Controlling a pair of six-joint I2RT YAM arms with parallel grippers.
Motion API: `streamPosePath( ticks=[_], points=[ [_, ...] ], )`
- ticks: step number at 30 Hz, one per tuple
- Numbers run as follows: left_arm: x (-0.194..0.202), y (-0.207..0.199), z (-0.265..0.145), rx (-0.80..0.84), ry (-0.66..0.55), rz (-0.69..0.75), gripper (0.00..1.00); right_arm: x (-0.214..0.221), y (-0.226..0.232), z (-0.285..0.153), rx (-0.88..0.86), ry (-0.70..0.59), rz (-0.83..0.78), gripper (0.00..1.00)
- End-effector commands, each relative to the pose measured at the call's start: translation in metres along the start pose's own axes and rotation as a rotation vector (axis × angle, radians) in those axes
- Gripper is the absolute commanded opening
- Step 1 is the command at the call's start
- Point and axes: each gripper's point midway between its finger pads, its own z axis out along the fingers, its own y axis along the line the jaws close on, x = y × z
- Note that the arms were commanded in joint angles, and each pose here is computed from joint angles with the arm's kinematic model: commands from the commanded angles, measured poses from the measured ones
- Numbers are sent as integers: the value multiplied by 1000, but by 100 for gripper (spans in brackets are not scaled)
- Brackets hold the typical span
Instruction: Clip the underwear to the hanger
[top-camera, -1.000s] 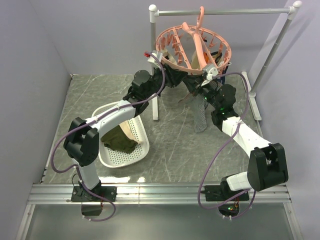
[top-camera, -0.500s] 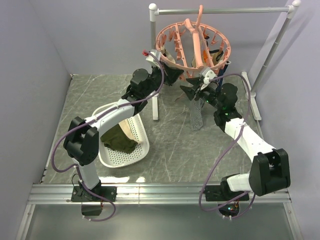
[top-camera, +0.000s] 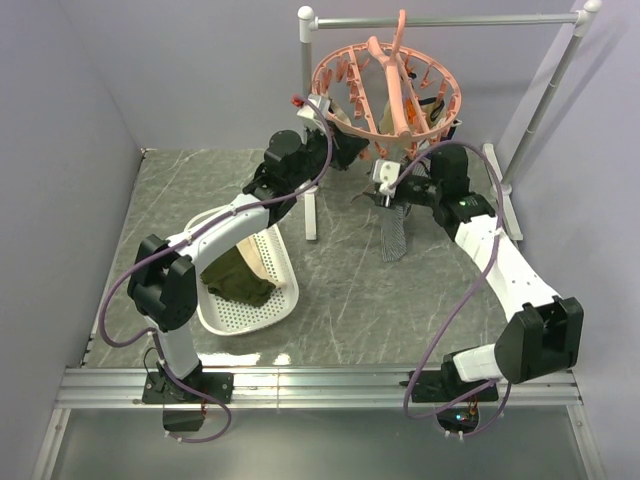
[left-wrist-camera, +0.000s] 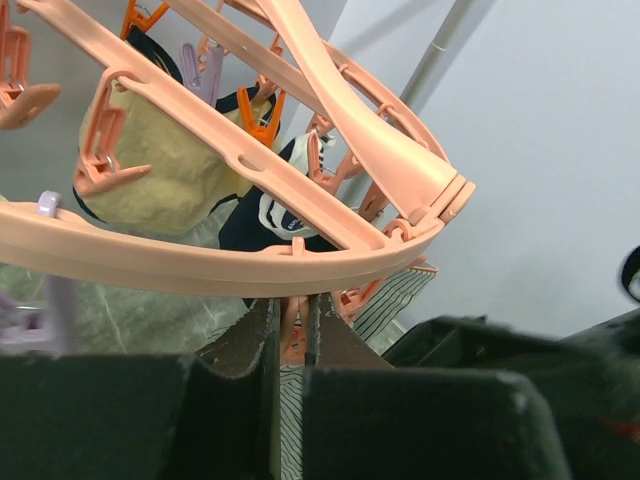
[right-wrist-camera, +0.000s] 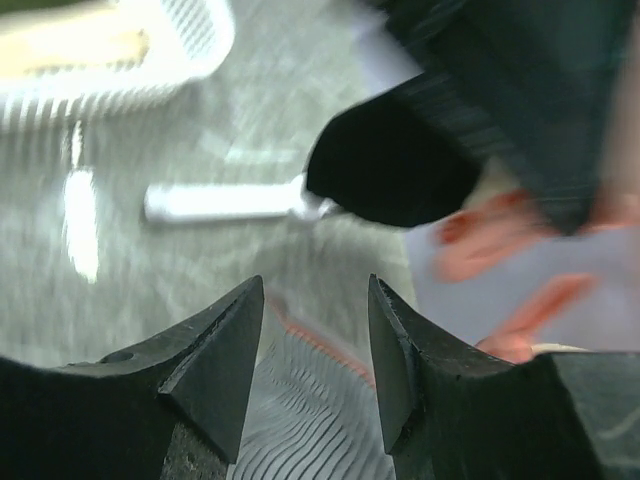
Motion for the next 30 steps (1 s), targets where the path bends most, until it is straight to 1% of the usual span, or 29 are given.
streamPosePath(
  ticks=[1, 4, 7, 13, 14, 17, 21, 22, 30],
  points=[
    [-27, -12, 5, 10, -54, 32, 0, 21, 32, -3, -173, 73, -143, 54],
    [-24, -13, 7, 8, -43, 29, 0, 34, 40, -2, -221, 132, -203, 54],
    [-24, -14, 7, 9, -39, 31, 0, 37, 43, 5, -244, 157, -242, 56],
    [-20, -14, 8, 4, -25, 28, 0, 54, 34, 15, -251, 247, -342, 61],
    [-18, -14, 8, 1, -16, 26, 0, 52, 34, 18, -254, 250, -357, 63],
    [-17, -12, 8, -8, -6, 28, 0, 64, 30, 22, -262, 313, -401, 68],
    [-18, -13, 8, -17, 2, 32, 0, 70, 22, 28, -256, 375, -459, 69],
    [-21, -16, 7, -13, -2, 40, 0, 73, 19, 27, -254, 406, -467, 69],
    [-20, -26, 7, -12, 10, 80, 0, 86, 11, 36, -283, 527, -515, 70]
  ],
)
